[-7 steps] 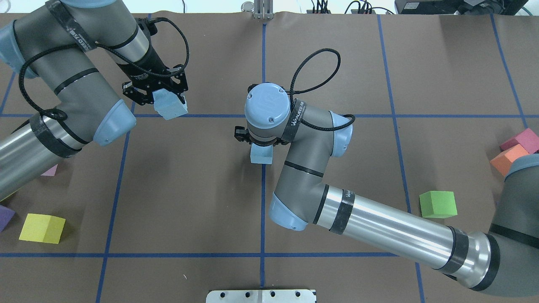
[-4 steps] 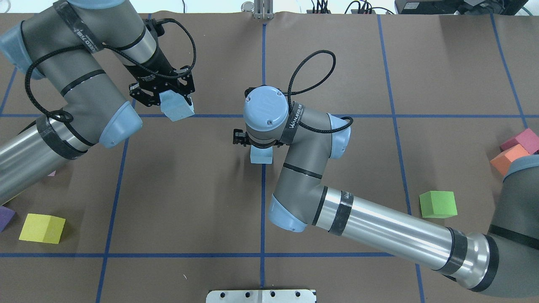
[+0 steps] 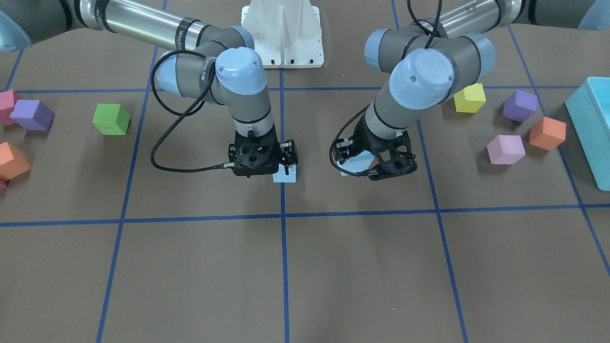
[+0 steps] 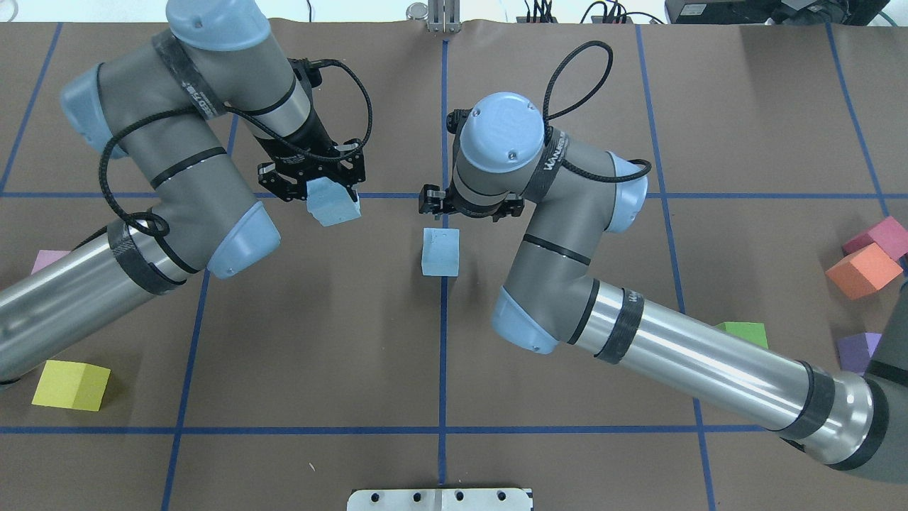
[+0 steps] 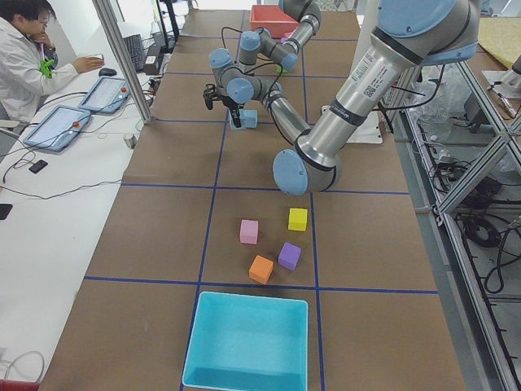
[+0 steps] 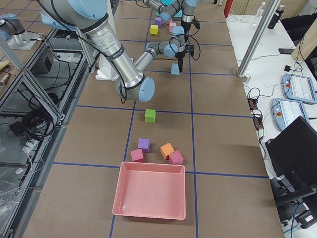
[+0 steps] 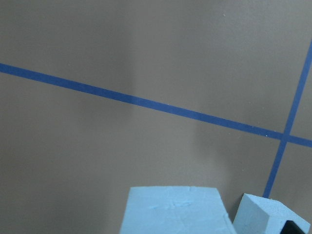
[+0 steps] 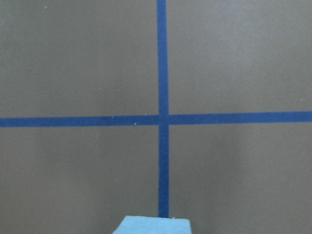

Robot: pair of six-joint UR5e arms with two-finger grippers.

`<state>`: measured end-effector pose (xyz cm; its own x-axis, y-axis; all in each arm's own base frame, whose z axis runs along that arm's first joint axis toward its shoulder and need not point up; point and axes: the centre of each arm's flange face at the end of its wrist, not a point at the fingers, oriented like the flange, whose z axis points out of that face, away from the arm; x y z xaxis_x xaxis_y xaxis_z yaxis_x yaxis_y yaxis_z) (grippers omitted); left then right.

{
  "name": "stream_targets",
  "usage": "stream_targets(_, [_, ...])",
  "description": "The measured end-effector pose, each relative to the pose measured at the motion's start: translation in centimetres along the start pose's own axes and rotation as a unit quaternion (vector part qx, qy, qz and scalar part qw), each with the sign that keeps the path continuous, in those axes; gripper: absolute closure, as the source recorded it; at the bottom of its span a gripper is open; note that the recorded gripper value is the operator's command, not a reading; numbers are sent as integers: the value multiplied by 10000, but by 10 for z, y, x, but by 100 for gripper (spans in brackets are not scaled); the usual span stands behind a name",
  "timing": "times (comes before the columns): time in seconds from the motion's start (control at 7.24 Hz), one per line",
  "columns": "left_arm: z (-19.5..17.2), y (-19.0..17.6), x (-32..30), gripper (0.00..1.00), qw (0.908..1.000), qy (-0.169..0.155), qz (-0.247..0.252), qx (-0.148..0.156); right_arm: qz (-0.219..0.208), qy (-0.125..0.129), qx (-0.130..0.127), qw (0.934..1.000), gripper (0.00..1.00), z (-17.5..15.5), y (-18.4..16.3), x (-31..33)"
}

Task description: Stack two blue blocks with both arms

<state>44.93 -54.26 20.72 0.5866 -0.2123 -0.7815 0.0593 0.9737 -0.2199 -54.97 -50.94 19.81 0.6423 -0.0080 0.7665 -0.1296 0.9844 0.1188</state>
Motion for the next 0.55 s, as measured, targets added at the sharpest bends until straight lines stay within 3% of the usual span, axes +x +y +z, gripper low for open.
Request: stream_targets(0.55, [33, 34, 88, 54, 9994, -89, 324, -55, -171, 55, 44, 9998, 0, -18, -40, 58])
